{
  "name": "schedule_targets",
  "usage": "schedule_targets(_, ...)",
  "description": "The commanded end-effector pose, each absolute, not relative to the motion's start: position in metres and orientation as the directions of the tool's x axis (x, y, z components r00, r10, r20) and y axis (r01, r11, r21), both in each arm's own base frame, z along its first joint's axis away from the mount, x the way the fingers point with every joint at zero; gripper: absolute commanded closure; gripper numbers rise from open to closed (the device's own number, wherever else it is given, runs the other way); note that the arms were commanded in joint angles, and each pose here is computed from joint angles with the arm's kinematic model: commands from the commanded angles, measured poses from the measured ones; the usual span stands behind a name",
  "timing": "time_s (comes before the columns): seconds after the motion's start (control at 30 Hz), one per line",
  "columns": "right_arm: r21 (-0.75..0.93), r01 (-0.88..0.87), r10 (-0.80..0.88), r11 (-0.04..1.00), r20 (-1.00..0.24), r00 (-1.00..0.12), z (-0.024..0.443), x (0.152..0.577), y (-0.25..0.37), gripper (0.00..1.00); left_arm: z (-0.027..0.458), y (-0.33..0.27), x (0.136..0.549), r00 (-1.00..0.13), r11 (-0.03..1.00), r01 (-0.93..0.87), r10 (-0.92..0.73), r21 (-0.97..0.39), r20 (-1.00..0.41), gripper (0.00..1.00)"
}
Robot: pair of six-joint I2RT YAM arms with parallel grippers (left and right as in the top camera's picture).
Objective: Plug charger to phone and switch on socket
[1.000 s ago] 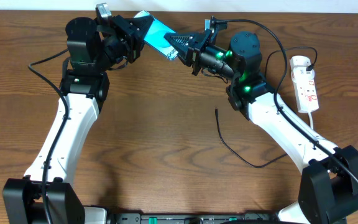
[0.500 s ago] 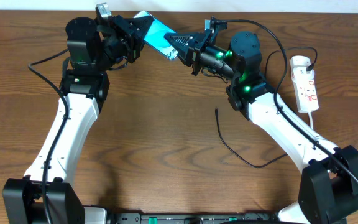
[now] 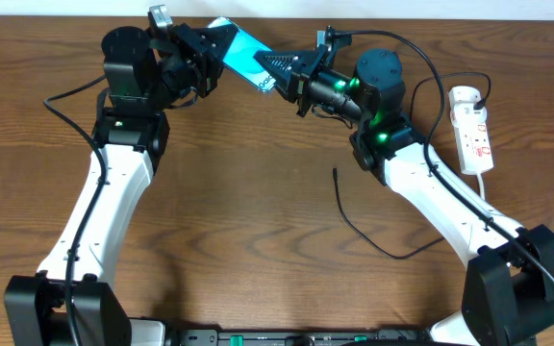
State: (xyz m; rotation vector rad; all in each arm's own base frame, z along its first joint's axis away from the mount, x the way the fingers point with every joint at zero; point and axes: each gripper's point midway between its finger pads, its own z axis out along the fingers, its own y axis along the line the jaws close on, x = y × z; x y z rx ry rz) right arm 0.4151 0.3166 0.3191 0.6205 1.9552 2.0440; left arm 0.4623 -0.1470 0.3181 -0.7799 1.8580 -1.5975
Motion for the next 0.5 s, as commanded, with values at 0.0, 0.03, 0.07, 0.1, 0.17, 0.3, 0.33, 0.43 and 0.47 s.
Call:
schedule_targets(0.0,0.991,0.116,0.483,-0.07,0.136,-0.865,0.318,0.421,0.314,0.99,0.334,-0.155,0.455,-0.705,0.142,0.011,-0.701,-0.99,-0.109,0.92)
schedule_targets(0.03,0.991,0.115,0.483,-0.069,0.134,-0.865,0.318,0.421,0.314,0.99,0.334,-0.155,0.455,-0.706,0.142,0.011,-0.7,-0.99,-0.108,0.93)
schedule_targets(0.07,0.991,0.115,0.483,-0.069,0.134,-0.866,0.318,0.421,0.314,0.99,0.334,-0.155,0.455,-0.706,0.142,0.011,-0.7,-0.99,-0.109,0.93)
schedule_targets(0.1,0.991,0.112,0.482,-0.067,0.131,-0.867,0.318,0.42,0.314,0.99,0.334,-0.155,0.455,-0.705,0.142,0.011,-0.701,-0.99,-0.108,0.93)
schedule_targets(0.17,0.991,0.115,0.48,-0.065,0.132,-0.867,0.317,0.42,0.314,0.99,0.334,-0.155,0.455,-0.706,0.142,0.011,-0.7,-0.99,-0.109,0.93)
schedule_targets(0.3,0.994,0.098,0.48,-0.056,0.113,-0.87,0.317,0.42,0.315,0.99,0.334,-0.155,0.455,-0.706,0.143,0.011,-0.7,-0.99,-0.109,0.93)
schedule_targets(0.33,0.994,0.095,0.478,-0.05,0.107,-0.872,0.317,0.419,0.315,0.99,0.334,-0.155,0.455,-0.705,0.143,0.011,-0.701,-0.99,-0.109,0.93)
schedule_targets(0.43,0.993,0.12,0.478,-0.015,0.113,-0.871,0.305,0.418,0.315,0.99,0.334,-0.155,0.456,-0.705,0.143,0.011,-0.701,-0.99,-0.109,0.93)
schedule_targets(0.47,0.992,0.129,0.479,-0.008,0.117,-0.87,0.303,0.418,0.315,0.99,0.334,-0.155,0.456,-0.704,0.143,0.011,-0.701,-0.99,-0.109,0.93)
